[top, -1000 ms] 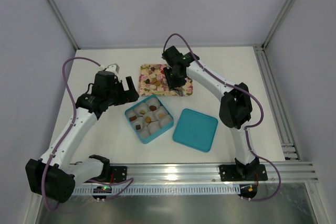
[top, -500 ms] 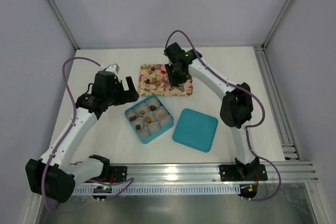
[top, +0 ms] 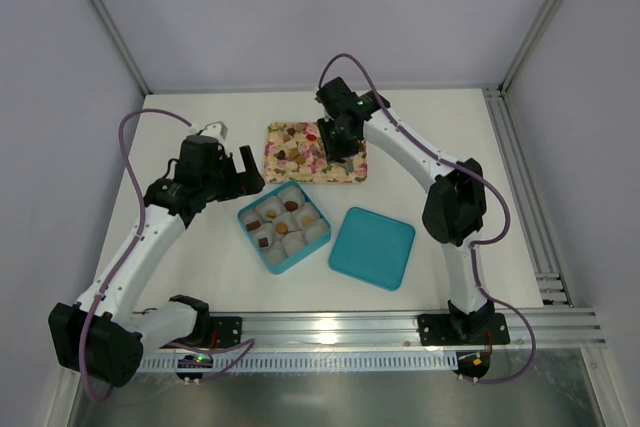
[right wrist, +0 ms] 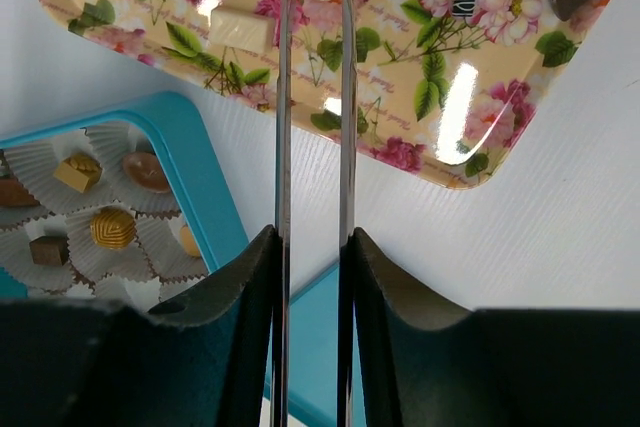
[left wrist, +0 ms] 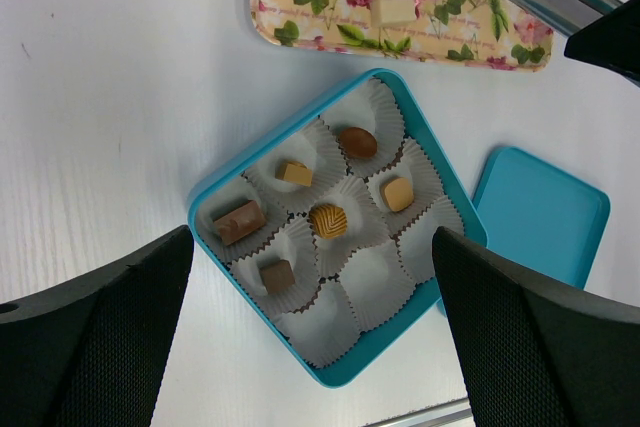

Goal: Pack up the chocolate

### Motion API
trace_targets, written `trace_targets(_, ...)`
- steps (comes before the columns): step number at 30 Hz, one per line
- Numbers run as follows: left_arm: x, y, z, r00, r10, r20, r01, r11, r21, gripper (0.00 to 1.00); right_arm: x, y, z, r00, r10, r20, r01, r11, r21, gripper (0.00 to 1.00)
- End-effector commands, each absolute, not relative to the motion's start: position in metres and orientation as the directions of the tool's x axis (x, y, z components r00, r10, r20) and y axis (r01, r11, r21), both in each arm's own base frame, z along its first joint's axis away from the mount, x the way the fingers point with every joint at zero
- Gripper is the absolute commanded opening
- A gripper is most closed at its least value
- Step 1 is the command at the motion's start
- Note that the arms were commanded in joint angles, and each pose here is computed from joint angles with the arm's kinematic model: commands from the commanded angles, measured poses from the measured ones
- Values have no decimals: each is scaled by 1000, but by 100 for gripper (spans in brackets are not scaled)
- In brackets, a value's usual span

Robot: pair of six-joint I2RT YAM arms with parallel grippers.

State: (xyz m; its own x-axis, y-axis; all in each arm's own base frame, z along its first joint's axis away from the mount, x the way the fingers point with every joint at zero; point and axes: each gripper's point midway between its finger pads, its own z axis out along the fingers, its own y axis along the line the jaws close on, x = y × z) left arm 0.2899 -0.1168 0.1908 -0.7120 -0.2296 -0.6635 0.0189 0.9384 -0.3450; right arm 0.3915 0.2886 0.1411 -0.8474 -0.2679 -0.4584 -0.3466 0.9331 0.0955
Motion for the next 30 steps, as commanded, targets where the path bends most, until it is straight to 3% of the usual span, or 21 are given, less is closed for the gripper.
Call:
trace_targets(1,294,-116,194,-697,-228,-680,22,941,-339,100,392,289,199,-789,-237,-568,-370,920,131,36)
trace_targets(16,293,-115,196,-694,-229,-682,21,941,-338,100,346,293,230,-774,-255,-580,-448,868,216,36)
trace_targets(30,293,-116,197,-691,-230,-686,24,940,-339,100,248,295,234,-775,-383,-502,-546,806,228,35)
